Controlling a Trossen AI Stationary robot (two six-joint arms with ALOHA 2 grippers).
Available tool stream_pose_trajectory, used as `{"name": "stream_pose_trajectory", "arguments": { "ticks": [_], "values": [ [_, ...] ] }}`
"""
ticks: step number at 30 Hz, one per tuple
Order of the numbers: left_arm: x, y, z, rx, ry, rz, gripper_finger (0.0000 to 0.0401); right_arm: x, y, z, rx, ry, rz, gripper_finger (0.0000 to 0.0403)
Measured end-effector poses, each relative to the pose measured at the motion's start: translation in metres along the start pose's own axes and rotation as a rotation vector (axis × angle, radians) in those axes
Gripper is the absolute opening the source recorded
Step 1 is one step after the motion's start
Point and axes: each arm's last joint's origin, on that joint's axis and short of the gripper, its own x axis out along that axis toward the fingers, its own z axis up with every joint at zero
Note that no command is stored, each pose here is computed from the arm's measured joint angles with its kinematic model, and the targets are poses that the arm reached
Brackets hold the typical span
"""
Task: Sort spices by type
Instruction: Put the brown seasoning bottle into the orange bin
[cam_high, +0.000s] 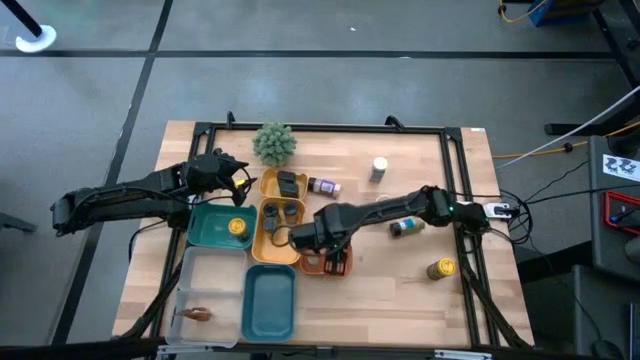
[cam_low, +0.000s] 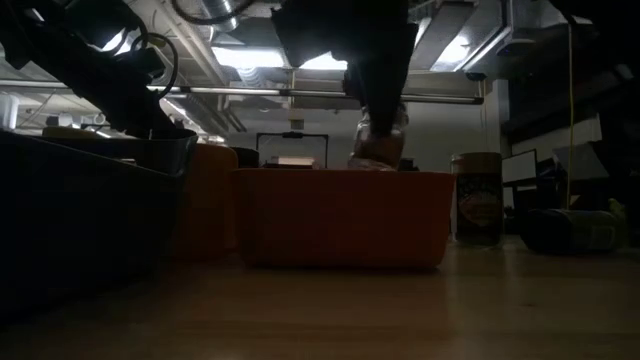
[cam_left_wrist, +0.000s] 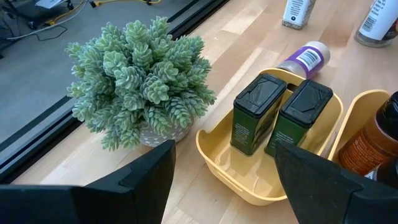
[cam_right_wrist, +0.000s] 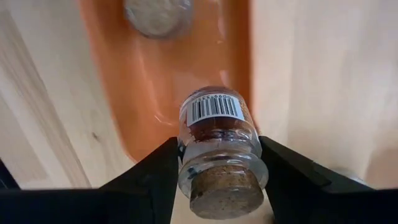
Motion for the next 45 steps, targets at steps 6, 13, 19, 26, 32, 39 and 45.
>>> {"name": "stream_pose_trajectory", "arguments": {
  "ticks": [6,13,19,26,32,39,45],
  "values": [
    [0.000,0.000,0.000,0.000,0.001,0.000,0.0263,0.019,0.016,0.005,-0.027,0.000,-0.001,0.0197],
    [0.000,0.000,-0.001,0.001,0.006,0.001,0.0263,0.025,0.019,0.010,-0.033,-0.032,0.010,0.0197],
    [0.000,0.000,-0.001,0.002,0.007,0.001,0.0263,0.026,0.019,0.013,-0.036,-0.050,0.005,0.0198],
    [0.000,0.000,-0.001,0.002,0.007,0.001,0.0263,0.043,0.020,0.019,-0.036,-0.038,0.001,0.0198],
    [0.000,0.000,-0.001,0.001,0.006,0.000,0.0263,0.048,0.021,0.022,-0.037,-0.051,0.005,0.0198],
    [0.000,0.000,-0.001,0.002,0.006,0.000,0.0263,0.048,0.021,0.024,-0.038,-0.079,-0.005,0.0198],
    [0.000,0.000,-0.001,0.002,0.007,0.000,0.0263,0.048,0.021,0.024,-0.038,-0.079,-0.006,0.0198]
  ]
}}
